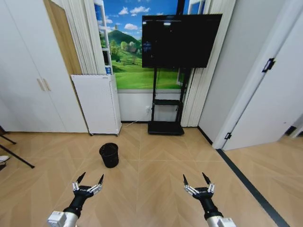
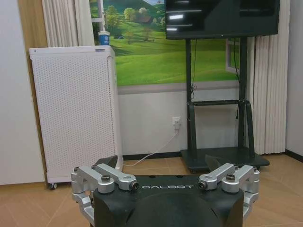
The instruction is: Pick up the trash bin and place the garbage on the floor into it.
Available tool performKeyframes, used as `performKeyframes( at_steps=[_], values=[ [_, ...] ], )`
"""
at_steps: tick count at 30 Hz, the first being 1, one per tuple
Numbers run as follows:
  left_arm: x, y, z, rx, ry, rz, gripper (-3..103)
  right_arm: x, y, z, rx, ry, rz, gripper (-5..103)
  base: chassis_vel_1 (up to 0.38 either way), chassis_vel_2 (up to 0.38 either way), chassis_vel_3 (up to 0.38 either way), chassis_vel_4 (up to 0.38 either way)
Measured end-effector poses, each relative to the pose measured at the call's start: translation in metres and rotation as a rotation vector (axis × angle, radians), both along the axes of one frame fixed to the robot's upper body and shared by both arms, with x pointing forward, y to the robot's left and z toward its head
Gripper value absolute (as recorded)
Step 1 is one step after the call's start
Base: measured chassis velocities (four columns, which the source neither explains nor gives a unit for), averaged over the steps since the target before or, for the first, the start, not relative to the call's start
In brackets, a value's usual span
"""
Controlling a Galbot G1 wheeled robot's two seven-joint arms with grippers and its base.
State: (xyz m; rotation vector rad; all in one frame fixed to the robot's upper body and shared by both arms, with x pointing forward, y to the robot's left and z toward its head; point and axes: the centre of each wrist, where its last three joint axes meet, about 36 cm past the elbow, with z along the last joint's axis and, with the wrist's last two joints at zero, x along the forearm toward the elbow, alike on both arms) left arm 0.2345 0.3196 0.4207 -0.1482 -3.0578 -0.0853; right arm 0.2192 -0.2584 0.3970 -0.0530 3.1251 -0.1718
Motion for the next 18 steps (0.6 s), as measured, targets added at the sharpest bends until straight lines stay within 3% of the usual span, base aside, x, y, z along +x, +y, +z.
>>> performKeyframes(
  at_steps=[18],
  values=[
    [0.0000,0.0000,0.0000,0.000,0.000,0.000,100,0.0001,0.0000,0.0001,0.000,0.000,0.000,100,0.001,0.031,0.009,-0.031]
  ],
)
